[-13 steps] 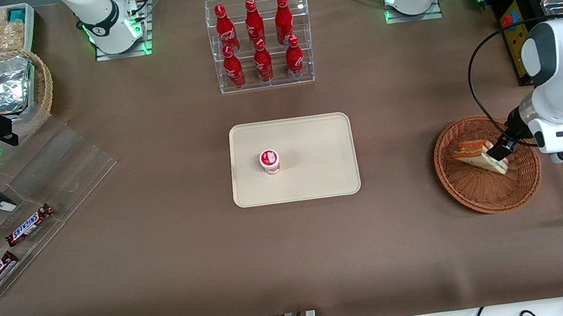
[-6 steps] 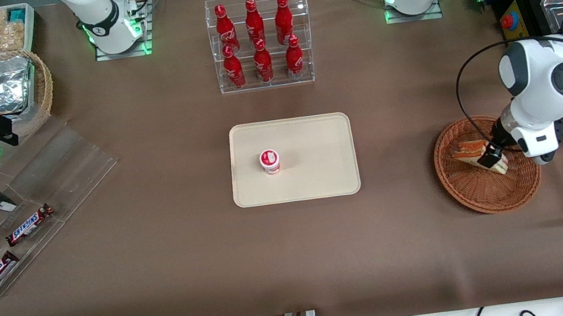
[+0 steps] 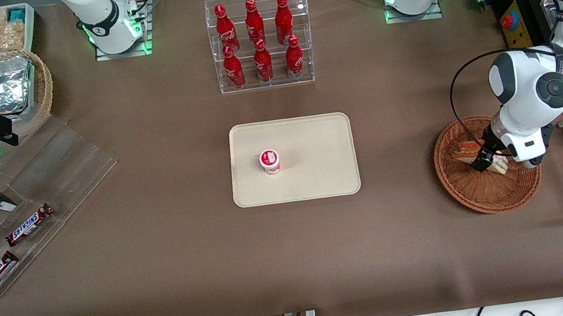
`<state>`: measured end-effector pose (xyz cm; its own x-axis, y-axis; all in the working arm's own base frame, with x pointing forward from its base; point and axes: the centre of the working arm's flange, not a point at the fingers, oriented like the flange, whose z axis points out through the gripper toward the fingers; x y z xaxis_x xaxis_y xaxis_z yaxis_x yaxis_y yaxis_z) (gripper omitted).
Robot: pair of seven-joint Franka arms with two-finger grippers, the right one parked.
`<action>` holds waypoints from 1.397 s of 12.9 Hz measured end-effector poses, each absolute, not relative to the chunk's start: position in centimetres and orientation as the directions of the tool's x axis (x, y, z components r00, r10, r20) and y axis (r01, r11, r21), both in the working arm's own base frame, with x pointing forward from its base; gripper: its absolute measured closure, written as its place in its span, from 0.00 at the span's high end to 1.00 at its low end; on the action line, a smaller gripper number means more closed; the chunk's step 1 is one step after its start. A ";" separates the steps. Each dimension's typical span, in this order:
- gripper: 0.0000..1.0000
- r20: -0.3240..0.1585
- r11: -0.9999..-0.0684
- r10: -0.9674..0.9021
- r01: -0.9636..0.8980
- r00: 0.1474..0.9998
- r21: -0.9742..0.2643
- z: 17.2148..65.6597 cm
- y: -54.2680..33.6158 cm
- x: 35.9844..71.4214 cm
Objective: Place sandwich from basket to tray
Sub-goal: 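Close the left gripper on the wrapped sandwich and lift it, then carry the sandwich with the left gripper over the white tray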
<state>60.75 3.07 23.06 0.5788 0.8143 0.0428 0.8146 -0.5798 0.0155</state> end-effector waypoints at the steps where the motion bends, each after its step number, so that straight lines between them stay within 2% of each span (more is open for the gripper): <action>1: 0.79 0.047 -0.585 0.811 0.811 0.583 0.013 23.0 3.1 60.8; 4: 0.44 0.070 -0.608 0.792 0.794 0.607 -0.004 23.1 3.3 60.8; 7: 0.35 0.082 -0.616 0.785 0.788 0.614 -0.003 24.3 3.6 61.3; 10: 0.20 0.063 -0.670 0.738 0.741 0.672 -0.042 29.5 3.4 62.9; 14: 0.20 0.006 -0.786 0.615 0.613 0.789 -0.074 36.9 -1.7 64.3; 18: 0.20 -0.020 -0.875 0.483 0.482 0.875 -0.034 38.7 -10.8 63.8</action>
